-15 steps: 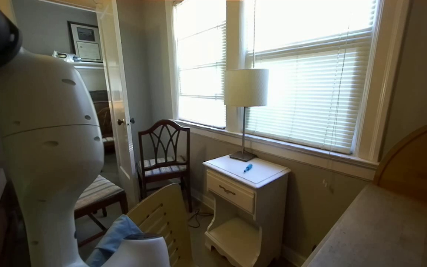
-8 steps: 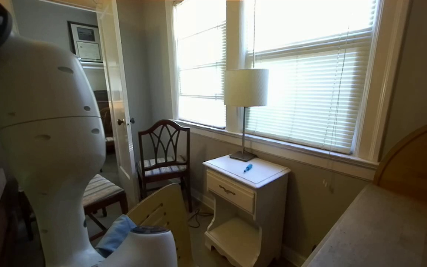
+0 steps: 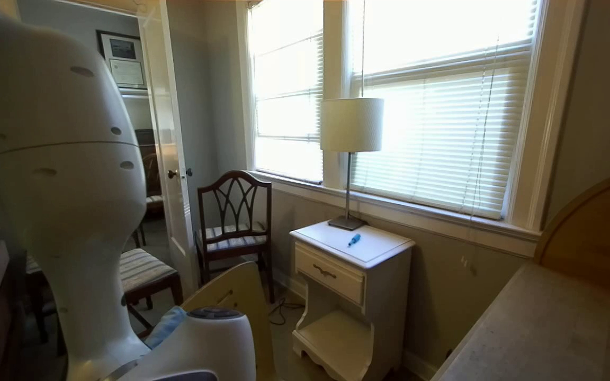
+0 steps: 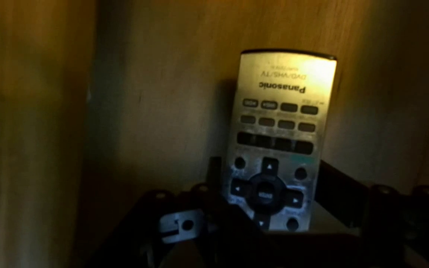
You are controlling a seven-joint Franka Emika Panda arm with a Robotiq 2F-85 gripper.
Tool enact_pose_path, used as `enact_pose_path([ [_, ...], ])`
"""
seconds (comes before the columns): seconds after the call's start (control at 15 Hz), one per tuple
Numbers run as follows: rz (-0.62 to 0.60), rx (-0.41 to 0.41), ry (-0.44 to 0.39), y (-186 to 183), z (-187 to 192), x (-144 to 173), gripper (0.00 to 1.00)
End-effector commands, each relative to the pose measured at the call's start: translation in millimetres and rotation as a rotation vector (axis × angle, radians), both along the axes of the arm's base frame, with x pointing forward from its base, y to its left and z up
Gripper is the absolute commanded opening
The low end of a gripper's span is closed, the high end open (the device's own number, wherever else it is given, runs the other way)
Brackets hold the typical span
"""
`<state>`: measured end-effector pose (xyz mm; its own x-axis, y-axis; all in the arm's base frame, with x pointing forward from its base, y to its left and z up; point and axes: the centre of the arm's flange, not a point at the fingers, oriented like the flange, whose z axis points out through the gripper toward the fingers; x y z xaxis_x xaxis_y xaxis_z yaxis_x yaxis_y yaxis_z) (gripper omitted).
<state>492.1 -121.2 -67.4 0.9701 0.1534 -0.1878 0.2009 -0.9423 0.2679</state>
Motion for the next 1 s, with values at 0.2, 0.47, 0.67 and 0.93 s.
enact_pose_path([
  [0.2,-0.086,0.027,-0.025,7.9,43.5,-11.2,0.35],
  [0.47,-0.089,0.037,-0.015,19.0,53.8,-19.1,0.35],
  [0.67,-0.08,0.039,-0.017,30.3,64.5,-24.4,0.35],
  [0.93,-0.098,0.032,-0.053,37.8,86.3,-29.5,0.35],
])
